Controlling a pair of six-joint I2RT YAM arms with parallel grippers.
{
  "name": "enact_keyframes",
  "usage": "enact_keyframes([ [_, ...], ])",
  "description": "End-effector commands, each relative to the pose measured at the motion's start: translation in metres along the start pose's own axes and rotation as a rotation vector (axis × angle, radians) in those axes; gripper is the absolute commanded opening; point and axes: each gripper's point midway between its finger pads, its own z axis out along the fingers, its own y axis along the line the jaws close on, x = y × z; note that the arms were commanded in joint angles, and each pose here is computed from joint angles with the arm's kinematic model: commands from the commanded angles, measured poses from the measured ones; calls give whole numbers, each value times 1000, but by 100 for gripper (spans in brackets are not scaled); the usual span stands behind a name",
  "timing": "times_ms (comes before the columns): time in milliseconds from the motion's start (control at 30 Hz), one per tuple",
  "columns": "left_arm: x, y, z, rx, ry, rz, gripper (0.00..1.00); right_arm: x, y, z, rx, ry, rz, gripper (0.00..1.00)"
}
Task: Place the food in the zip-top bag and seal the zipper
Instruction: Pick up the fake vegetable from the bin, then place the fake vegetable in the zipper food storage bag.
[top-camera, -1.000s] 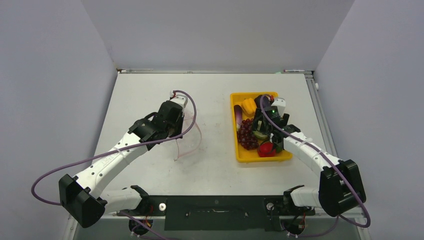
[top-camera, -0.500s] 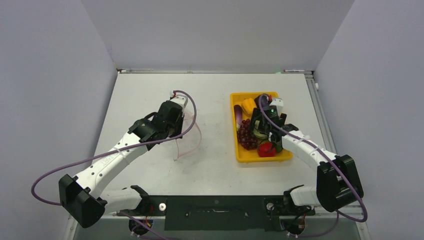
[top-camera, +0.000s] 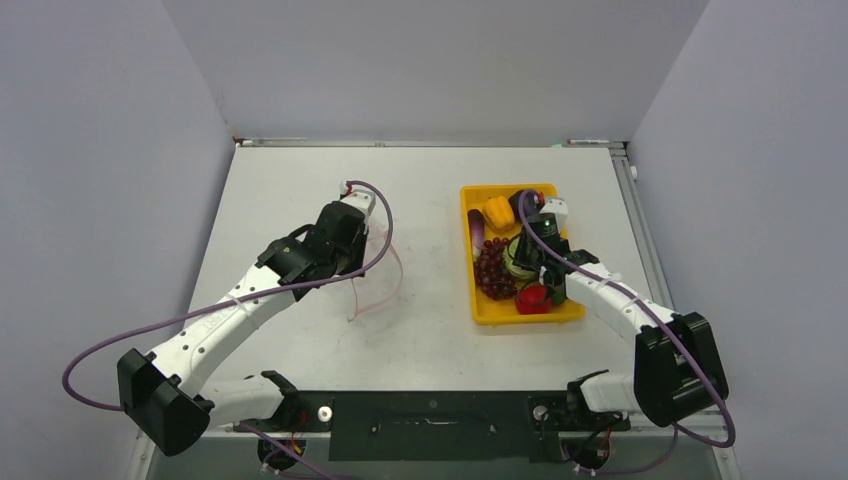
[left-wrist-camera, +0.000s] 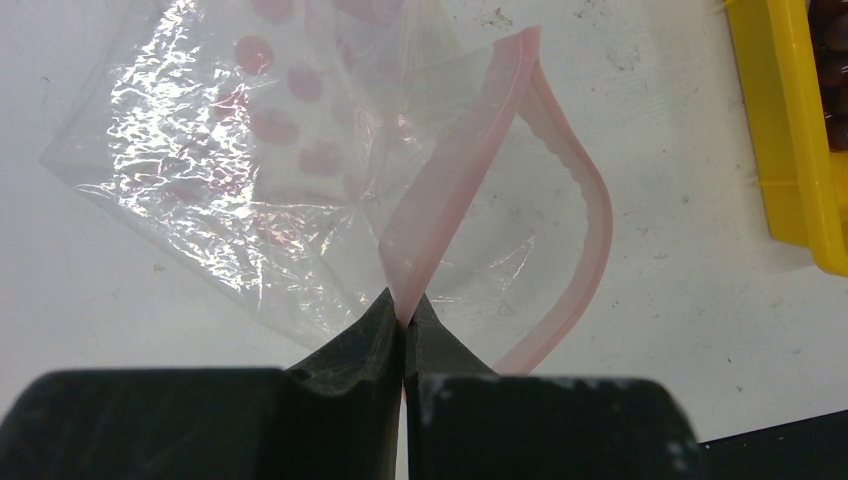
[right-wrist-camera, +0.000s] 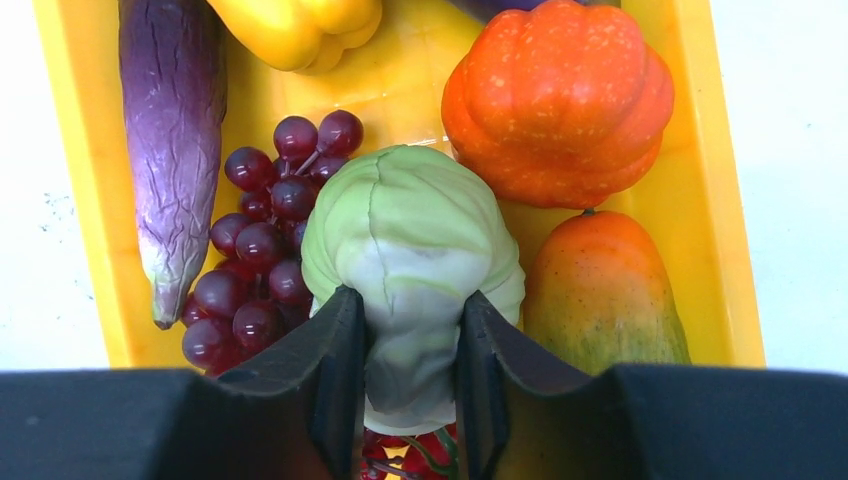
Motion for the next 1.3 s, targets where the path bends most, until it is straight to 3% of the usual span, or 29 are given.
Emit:
enact_keyframes([
  [0, -16, -1, -6, 18, -67, -23, 0, -16, 5, -14, -38, -53, 15, 17],
  [467, -15, -4, -6, 31, -65, -24, 0, -70, 26, -66, -160, -170, 4, 14],
  [1267, -16, -6, -6, 44, -68, -27, 0, -68, 183, -192, -954, -152, -100, 15],
])
